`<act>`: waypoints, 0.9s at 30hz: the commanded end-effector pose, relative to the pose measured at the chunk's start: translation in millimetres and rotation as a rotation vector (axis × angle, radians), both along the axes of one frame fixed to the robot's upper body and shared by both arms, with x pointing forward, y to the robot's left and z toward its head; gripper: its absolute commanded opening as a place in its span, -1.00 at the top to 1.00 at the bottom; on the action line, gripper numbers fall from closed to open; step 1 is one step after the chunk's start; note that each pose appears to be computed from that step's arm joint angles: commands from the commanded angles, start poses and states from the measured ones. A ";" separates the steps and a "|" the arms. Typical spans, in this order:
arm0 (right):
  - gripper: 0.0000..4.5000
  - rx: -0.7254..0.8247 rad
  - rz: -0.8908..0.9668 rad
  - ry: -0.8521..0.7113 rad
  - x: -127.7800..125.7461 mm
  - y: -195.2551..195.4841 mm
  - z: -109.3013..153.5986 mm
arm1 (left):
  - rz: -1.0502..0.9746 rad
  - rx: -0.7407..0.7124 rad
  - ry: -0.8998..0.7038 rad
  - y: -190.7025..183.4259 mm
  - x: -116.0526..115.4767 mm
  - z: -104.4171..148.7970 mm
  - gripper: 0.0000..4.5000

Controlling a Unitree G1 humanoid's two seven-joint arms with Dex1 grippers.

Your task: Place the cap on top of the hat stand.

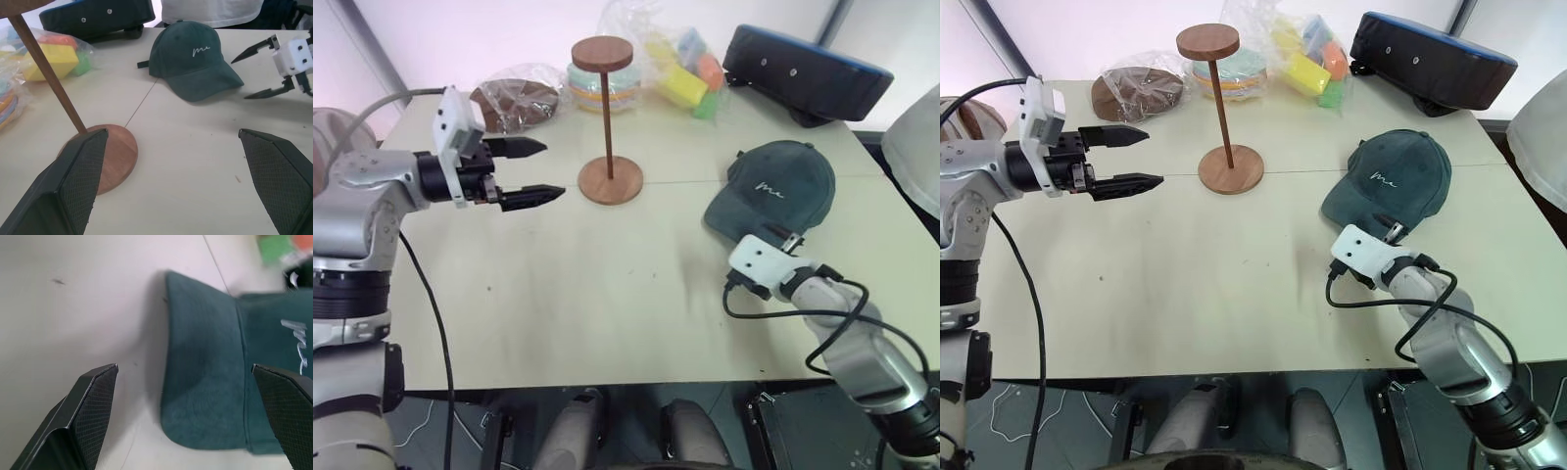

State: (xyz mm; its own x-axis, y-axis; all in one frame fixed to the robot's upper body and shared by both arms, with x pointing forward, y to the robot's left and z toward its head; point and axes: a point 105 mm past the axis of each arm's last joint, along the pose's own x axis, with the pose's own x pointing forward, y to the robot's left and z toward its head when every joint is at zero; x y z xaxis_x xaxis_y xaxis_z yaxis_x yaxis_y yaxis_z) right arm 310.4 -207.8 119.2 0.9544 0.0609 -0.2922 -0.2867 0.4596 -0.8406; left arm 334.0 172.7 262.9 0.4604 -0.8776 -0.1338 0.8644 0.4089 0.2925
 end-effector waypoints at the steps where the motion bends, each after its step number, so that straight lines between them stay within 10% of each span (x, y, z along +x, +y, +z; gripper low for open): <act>1: -0.98 -0.047 -0.045 -0.124 3.4 -8.5 10.5 | 0.009 0.006 -0.042 3.5 -4.7 11.6 -1.00; 27: -0.98 -0.007 -0.211 -0.244 2.9 -29.5 -23.6 | 0.028 0.011 -0.057 6.5 -7.5 15.3 -1.00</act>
State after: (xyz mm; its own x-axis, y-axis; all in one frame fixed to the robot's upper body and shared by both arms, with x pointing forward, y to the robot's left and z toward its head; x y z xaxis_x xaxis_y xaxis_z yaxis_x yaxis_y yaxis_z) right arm 314.8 -227.2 100.5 0.9934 -0.1059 -0.0431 0.0142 0.4881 -0.8727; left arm 331.7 173.5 264.3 0.4731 -0.8700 -0.1384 0.8571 0.4183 0.3005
